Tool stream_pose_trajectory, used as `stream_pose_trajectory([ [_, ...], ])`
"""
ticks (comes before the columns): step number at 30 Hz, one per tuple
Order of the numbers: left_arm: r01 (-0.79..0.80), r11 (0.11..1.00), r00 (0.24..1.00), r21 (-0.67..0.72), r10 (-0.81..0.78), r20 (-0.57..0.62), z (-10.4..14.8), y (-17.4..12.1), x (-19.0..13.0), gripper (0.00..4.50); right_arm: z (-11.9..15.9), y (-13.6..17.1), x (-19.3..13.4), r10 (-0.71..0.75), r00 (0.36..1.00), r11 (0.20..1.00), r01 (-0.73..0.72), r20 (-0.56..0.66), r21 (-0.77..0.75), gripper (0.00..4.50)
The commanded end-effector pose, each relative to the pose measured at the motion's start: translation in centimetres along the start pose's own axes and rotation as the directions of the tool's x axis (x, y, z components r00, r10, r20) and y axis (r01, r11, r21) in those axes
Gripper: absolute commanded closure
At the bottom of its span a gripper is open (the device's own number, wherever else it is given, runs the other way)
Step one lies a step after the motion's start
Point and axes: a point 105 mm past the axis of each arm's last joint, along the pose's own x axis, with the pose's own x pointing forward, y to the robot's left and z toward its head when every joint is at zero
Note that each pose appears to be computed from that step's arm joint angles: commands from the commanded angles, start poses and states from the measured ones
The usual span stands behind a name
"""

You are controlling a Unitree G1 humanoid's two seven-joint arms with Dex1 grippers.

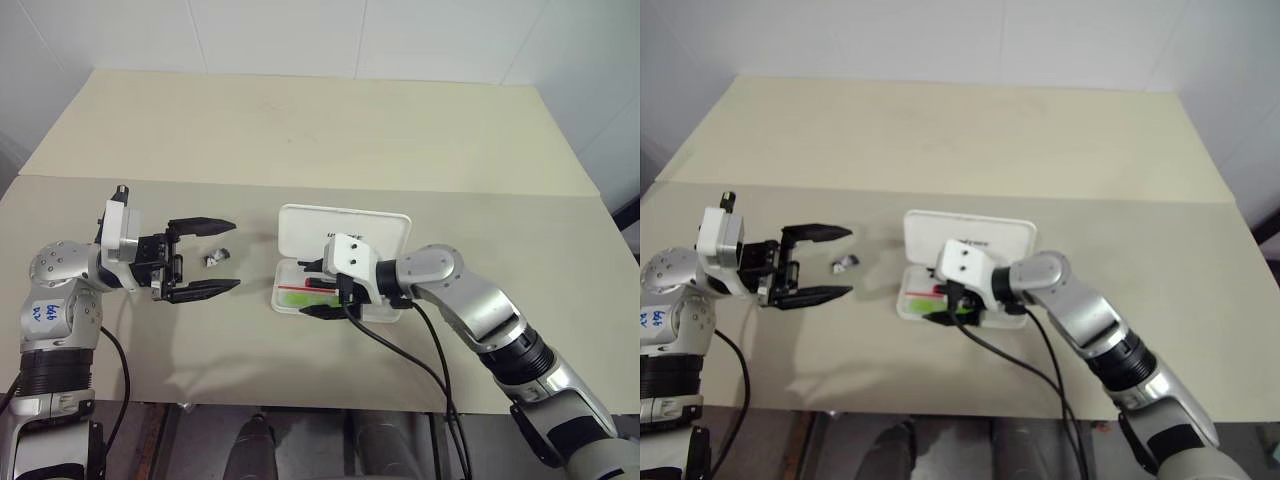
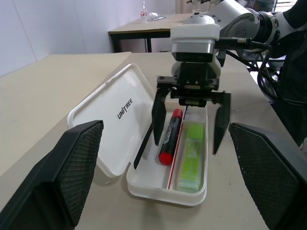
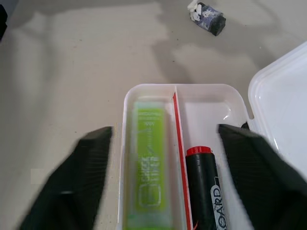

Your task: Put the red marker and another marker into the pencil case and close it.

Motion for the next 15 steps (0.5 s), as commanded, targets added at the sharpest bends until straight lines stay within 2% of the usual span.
stream_pose_trajectory([
  [1, -0.002, 0.999, 1.000, 0.037, 0.002, 0.001, 0.8, 0.2, 0.2, 0.00, 1.5, 0.2, -1.0, 0.006, 0.999, 0.999, -0.004, 0.052, -0.041, 0.01],
  [4, -0.003, 0.999, 1.000, 0.037, 0.003, -0.001, 0.6, 0.1, 0.4, 0.00, 1.9, -0.2, -1.4, -0.020, 0.997, 0.999, 0.022, 0.078, -0.030, 0.01],
  [8, -0.083, 0.993, 0.997, 0.084, 0.083, 0.005, 0.6, 0.7, 0.9, 0.00, 2.3, 0.4, -3.7, -0.041, 0.985, 0.999, 0.040, 0.170, 0.011, 0.01],
  [12, -0.298, 0.948, 0.948, 0.115, 0.308, -0.076, -0.7, 2.6, -0.1, 0.00, 1.1, 1.8, -5.9, -0.042, 0.983, 0.998, 0.033, 0.177, 0.054, 0.01],
  [15, -0.387, 0.914, 0.910, 0.120, 0.400, -0.106, -1.1, 3.0, -0.4, 0.00, 0.9, 2.3, -7.1, -0.048, 0.978, 0.997, 0.034, 0.201, 0.069, 0.01],
])
